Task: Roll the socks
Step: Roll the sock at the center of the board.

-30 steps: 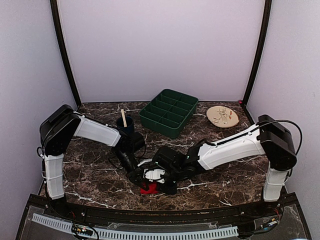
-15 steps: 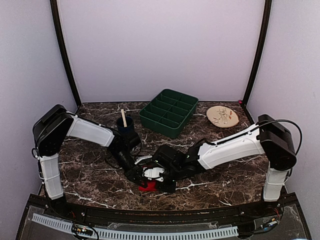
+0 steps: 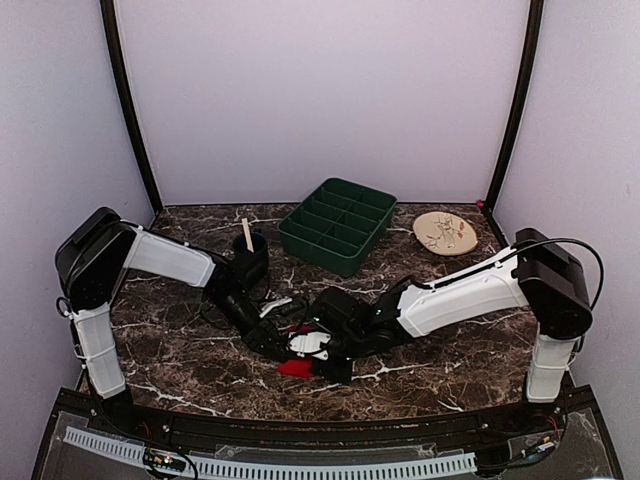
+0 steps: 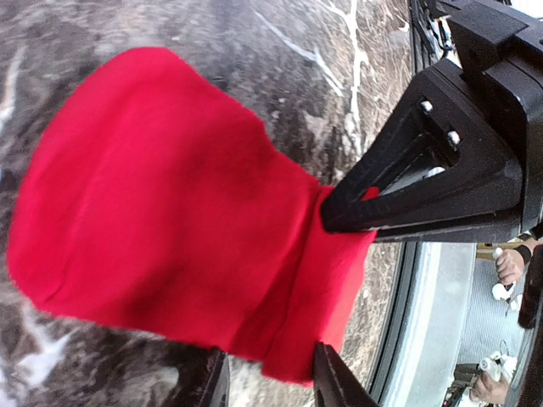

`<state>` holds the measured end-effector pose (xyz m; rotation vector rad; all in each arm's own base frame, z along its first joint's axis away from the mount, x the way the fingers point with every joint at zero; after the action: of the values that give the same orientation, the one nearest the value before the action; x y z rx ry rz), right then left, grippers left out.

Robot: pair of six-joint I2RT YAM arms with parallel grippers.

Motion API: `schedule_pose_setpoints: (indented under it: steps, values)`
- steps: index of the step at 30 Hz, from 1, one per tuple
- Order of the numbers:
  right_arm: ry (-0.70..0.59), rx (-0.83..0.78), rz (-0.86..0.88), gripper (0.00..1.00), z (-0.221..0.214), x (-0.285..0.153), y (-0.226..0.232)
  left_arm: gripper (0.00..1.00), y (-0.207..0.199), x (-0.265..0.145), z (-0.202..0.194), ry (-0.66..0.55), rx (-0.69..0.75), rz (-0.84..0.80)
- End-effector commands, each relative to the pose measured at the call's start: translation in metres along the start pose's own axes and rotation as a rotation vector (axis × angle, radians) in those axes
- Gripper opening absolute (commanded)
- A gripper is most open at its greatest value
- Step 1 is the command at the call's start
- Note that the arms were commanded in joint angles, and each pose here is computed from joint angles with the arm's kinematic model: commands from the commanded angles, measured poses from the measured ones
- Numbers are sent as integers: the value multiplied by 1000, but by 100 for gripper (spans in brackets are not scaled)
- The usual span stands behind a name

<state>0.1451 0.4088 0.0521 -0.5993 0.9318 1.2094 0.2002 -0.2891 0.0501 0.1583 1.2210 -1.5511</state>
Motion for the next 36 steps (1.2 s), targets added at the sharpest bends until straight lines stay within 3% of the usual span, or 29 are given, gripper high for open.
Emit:
schedule_pose_setpoints:
  steps: [1,21,27,36]
  values:
    - [31,19,-13,0,-5,-1,-6,37,0,-19,6,-48,14,57]
    - [95,219,172,0,9,-5,-18,37,9,-65,25,-249,156,455]
    - [137,284,260,0,10,-8,-24,37,-12,-69,28,-318,298,491]
    - [177,354,403,0,11,-12,-25,37,-43,-41,21,-246,477,472]
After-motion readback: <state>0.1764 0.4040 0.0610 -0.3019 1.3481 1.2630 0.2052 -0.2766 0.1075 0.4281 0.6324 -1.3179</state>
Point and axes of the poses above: each gripper's point midway between its finger pads, its own x axis out along the fingers, its own y axis along the line the jaws close on, z = x × y, the point moved 3 cm from there along -x, back along the fingers, and after that the axes turned 12 degrees about x, right-handed, at the moved point
